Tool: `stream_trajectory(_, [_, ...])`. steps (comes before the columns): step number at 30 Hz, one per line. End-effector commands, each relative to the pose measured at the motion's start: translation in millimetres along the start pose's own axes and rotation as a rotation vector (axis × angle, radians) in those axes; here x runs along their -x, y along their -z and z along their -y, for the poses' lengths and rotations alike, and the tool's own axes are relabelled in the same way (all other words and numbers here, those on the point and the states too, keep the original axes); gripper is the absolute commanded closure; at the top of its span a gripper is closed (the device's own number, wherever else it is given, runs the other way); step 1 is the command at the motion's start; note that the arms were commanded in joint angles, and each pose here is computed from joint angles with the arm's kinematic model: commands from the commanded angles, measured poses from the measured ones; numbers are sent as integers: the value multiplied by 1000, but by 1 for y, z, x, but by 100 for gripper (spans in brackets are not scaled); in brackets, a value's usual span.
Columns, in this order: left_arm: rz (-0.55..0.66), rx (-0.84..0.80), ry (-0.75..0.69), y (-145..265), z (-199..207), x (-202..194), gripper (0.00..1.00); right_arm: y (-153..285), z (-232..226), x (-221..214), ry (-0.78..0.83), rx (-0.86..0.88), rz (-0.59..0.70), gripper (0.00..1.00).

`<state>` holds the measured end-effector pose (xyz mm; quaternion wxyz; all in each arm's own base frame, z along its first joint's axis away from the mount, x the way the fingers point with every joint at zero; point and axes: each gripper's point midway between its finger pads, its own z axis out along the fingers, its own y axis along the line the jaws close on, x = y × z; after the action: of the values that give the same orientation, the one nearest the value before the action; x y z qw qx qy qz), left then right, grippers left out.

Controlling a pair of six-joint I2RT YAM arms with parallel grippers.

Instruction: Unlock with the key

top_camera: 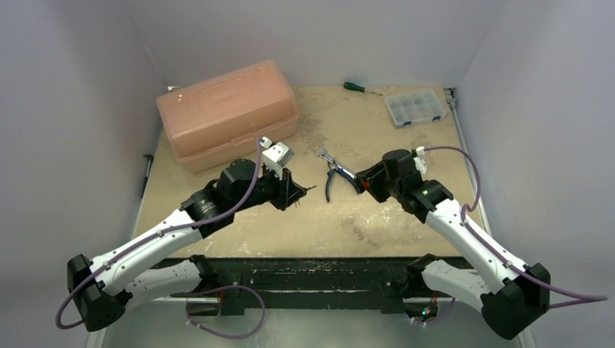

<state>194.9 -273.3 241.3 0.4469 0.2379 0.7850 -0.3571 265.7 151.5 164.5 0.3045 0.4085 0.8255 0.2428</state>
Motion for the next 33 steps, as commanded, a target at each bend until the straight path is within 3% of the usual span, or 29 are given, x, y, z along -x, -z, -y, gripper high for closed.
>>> stream_trajectory(1, [51,-107,77,-9,22,14,100,13,-32,3,-111,162,-10,100])
stream_trajectory(11, [113,-175,162,-27,38,30,100,40,-55,5,-223,320,-37,100])
stream_trajectory(33, [144,-179,237,-63,67,31,100,63,-59,1,-247,410,-78,100])
